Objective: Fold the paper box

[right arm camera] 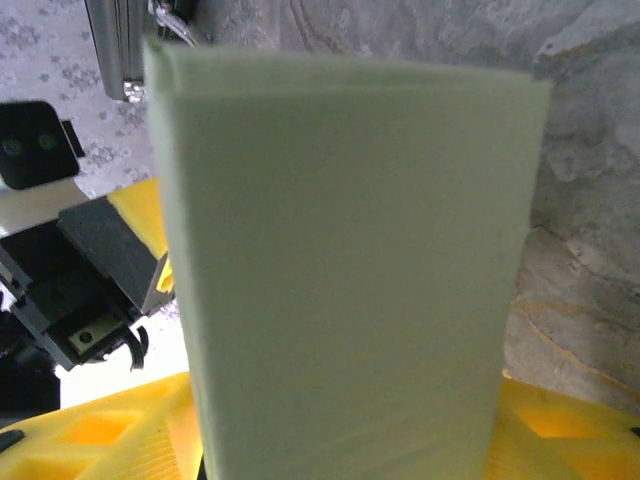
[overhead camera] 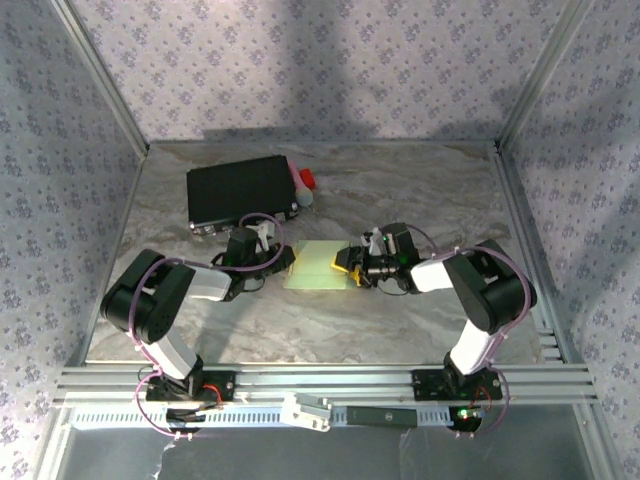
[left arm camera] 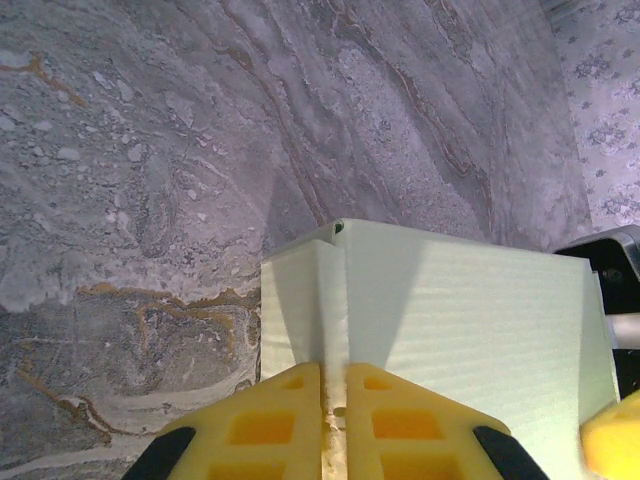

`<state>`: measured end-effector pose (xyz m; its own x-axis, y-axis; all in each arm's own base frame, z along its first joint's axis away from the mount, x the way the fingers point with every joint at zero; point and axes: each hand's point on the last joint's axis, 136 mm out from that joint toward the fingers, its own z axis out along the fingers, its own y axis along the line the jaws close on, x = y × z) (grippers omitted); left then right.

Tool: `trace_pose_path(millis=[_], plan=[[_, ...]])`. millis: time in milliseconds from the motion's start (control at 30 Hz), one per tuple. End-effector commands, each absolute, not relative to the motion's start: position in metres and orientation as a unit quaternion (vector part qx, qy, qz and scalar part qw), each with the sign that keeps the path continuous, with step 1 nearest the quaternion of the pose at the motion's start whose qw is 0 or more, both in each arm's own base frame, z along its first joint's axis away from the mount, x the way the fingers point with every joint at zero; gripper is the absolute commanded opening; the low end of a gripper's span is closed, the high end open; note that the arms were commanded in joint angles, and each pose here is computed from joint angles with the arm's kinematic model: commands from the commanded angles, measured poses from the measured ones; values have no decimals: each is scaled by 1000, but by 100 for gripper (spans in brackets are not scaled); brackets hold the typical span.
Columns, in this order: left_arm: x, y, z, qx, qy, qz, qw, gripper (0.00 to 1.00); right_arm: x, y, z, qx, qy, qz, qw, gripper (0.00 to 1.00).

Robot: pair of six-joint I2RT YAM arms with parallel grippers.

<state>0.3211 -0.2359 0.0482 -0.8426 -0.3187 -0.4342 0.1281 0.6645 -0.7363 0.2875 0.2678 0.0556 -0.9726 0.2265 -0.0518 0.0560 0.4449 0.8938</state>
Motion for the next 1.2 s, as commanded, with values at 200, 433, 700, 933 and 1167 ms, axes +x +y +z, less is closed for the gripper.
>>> trace_pose_path(millis=[200,433,700,933,1167], plan=[[273,-200,33,-65,916,-327,222,40,307,265,67,148,826,537,83,45],[256,-199,134,90,892,-247,368,56,309,250,79,247,810,531,24,46],[205,-239,168,385,786,-187,446,65,288,229,103,261,832,486,-55,50],[201,-259,151,524,699,-41,485,72,272,214,107,271,830,478,-94,50],[201,-288,138,569,654,-65,494,95,257,212,103,277,828,474,-116,50]])
